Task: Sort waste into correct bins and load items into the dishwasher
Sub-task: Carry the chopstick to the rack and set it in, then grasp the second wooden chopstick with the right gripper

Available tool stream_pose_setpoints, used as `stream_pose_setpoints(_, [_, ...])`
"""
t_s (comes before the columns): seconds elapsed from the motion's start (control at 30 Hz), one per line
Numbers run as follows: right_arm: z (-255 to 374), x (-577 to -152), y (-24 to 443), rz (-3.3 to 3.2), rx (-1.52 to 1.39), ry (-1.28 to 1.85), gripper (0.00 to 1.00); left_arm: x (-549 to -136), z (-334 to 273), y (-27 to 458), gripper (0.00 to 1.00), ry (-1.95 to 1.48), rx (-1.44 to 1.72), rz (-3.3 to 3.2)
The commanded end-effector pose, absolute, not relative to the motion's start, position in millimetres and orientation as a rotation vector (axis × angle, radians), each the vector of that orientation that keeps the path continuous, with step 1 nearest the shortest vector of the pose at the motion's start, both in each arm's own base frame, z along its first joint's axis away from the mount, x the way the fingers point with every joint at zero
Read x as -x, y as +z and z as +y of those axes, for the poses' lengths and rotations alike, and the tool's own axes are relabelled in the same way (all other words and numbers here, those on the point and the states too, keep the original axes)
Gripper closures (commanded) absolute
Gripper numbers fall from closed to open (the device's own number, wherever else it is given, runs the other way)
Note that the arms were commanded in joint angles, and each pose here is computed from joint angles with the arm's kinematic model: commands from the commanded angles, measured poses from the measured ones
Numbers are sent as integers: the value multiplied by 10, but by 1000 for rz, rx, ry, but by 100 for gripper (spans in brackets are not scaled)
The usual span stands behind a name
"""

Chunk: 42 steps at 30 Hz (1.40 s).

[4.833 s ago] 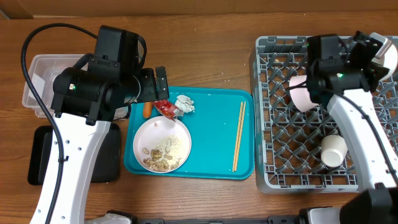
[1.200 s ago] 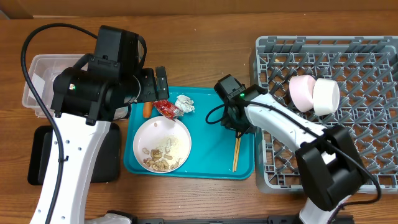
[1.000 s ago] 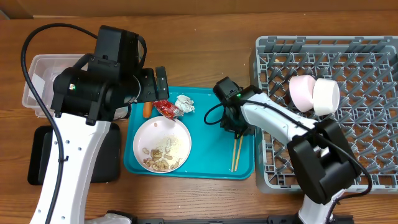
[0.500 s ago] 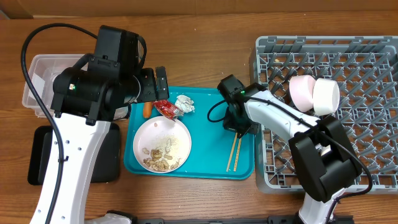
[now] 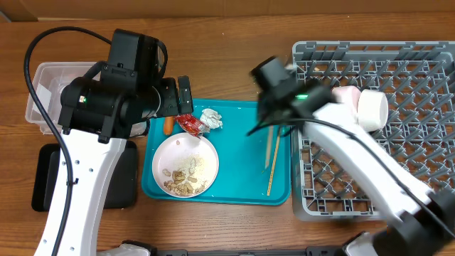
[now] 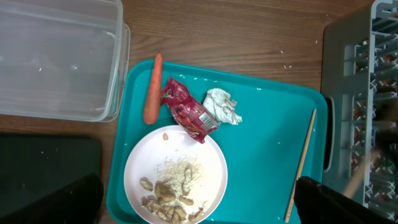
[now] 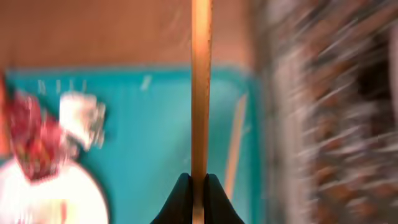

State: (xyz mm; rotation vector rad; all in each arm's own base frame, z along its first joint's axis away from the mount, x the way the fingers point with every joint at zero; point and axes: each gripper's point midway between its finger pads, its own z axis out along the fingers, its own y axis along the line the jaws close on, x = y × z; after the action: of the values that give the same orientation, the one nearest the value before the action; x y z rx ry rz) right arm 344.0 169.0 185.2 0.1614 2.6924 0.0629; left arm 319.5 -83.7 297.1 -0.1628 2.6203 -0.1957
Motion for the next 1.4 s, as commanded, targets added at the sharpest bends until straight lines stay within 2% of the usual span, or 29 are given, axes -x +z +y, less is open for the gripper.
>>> stream_pose_setpoints(0.0, [1159, -3630, 2110, 2583, -115, -149, 96, -3227, -822, 3001, 0, -191, 181, 2609])
stream_pose_setpoints(0.1, [936, -3661, 2008, 2624, -71, -211, 96, -3227, -822, 3001, 0, -191, 181, 2609])
stream_pose_setpoints(0.27, [639, -3671, 1589, 2732, -55, -311, 96, -3227, -822, 3001, 0, -191, 181, 2609])
stream_pose_setpoints(0.4, [655, -3692, 1409, 2778, 51, -318, 94, -3227, -822, 3001, 0, -191, 181, 2609])
stream_pose_setpoints(0.47, [758, -3670, 1365, 2799, 102, -269, 80, -3228, -821, 3001, 0, -190, 181, 2609])
stream_pose_setpoints(0.57, [836, -3626, 1393, 2799, 132, -260, 70, -3228, -821, 3001, 0, -190, 181, 2609])
stream_pose_setpoints(0.73, [996, -3526, 1625, 2755, 68, -191, 68, -3227, -822, 3001, 0, -191, 181, 2609])
stream_pose_setpoints(0.87, [1519, -3374, 1776, 2760, 54, 141, 68, -3227, -822, 3001, 0, -191, 181, 2609])
stream_pose_setpoints(0.97, [1786, -3269, 1707, 2793, 38, 253, 68, -3228, -822, 3001, 0, -190, 181, 2608])
stream_pose_setpoints(1.13, [1948, -3145, 1249, 2855, -15, 158, 68, -3227, -822, 3001, 0, -191, 181, 2609])
stream_pose_setpoints(1.37, [1628, -3112, 519, 2891, -163, -297, 68, -3227, -822, 3001, 0, -191, 181, 2609])
